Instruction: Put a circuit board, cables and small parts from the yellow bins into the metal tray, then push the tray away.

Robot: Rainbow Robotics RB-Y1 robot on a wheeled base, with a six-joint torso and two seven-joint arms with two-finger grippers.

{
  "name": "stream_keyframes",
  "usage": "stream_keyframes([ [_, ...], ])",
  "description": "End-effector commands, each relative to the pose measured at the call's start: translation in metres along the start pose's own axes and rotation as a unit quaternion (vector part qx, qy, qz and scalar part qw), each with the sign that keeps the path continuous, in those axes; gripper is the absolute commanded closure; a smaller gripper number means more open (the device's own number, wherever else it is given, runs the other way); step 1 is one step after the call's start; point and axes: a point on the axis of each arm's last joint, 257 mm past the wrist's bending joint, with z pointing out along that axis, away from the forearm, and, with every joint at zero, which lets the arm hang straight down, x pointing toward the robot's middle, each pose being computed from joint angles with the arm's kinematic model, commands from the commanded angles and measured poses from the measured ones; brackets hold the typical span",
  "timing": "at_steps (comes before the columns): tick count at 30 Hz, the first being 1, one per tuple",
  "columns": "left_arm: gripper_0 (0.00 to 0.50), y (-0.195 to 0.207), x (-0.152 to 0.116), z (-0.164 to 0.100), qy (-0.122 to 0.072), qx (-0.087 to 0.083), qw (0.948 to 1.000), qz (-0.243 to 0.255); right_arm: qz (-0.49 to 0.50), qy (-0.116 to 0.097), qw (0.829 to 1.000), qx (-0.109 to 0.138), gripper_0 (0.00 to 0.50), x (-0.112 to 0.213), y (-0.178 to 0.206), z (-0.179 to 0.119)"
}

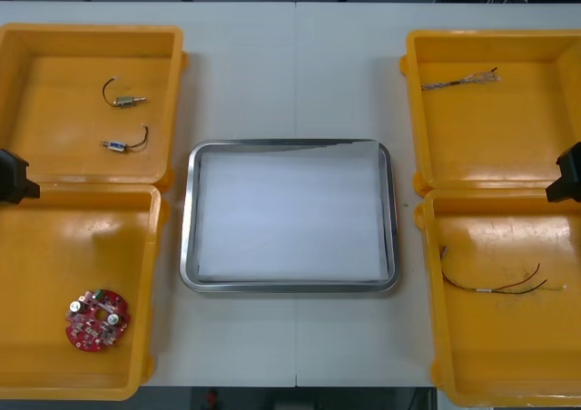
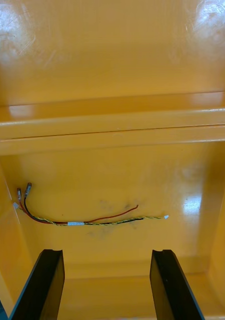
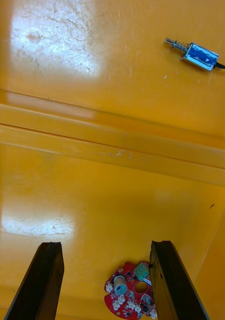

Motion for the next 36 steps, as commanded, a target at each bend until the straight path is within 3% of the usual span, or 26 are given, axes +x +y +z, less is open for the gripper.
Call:
stream_keyframes([
  [1,0.0,0.0029,-0.0132,-0.0099,-0.018,-0.004,0.9992,0.037,0.016,-0.017,1.0,0.014,0.0,-0.0048,-0.0101,-0.0121],
  [36,0.0,0.0029,-0.0132,-0.0099,-0.018,-0.004,0.9992,0.037,0.016,-0.017,1.0,0.014,0.0,-0.0048,-0.0101,-0.0121],
])
